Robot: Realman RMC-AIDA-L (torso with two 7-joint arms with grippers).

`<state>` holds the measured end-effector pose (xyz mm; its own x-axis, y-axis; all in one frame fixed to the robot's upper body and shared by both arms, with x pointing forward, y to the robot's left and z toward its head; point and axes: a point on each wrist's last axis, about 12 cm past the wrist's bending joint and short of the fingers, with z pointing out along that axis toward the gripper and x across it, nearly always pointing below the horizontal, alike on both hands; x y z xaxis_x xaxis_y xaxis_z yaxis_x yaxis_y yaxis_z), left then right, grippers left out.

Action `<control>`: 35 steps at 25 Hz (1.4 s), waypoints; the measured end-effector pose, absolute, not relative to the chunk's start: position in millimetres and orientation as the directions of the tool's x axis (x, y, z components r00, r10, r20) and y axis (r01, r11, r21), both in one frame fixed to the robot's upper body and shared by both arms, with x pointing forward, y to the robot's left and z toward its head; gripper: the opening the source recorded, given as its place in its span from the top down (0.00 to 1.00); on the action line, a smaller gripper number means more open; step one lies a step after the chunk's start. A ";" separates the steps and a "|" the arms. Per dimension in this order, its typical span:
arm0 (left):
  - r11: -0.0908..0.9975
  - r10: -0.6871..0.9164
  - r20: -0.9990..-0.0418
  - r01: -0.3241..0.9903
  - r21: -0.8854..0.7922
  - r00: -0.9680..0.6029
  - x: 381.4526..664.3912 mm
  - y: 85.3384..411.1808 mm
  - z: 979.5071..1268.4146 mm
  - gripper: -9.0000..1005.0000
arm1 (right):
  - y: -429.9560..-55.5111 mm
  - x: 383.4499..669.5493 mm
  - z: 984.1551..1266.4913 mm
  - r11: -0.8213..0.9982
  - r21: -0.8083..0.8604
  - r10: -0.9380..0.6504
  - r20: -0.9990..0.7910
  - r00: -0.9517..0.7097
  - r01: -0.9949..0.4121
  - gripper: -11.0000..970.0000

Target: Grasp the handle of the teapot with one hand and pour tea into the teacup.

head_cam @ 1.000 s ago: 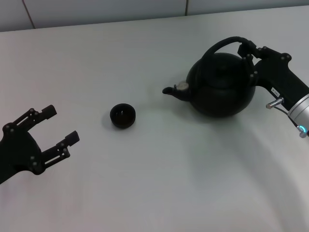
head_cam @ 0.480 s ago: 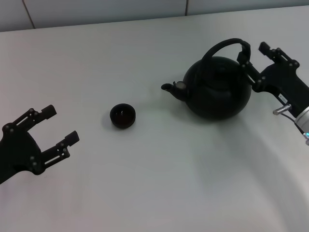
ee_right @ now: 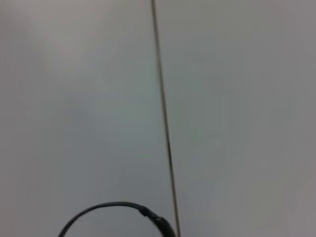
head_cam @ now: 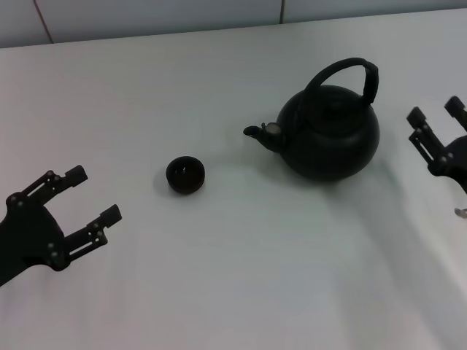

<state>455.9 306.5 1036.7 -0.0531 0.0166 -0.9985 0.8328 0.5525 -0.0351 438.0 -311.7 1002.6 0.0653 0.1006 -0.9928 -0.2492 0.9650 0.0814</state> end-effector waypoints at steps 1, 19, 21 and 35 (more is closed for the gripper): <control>0.552 0.017 -0.998 0.833 -0.035 -0.053 455.9 306.5 1036.7 0.19 | -311.8 436.3 1002.0 0.966 0.086 0.104 -0.992 0.064 -0.245 0.31; 0.404 0.164 -0.974 0.912 -0.075 -0.153 478.5 318.1 1051.1 0.19 | -320.6 449.8 1034.5 0.569 0.085 -0.068 -0.986 -0.150 -0.818 0.31; 0.389 0.188 -0.969 0.918 -0.077 -0.160 482.3 318.3 1053.4 0.19 | -323.2 455.3 1040.3 0.501 0.090 -0.154 -0.969 -0.191 -0.860 0.31; 0.325 0.380 -0.893 0.939 -0.116 -0.242 516.1 334.1 1088.8 0.19 | -340.4 469.0 1060.3 0.440 0.022 -0.343 -0.920 -0.191 -0.898 0.31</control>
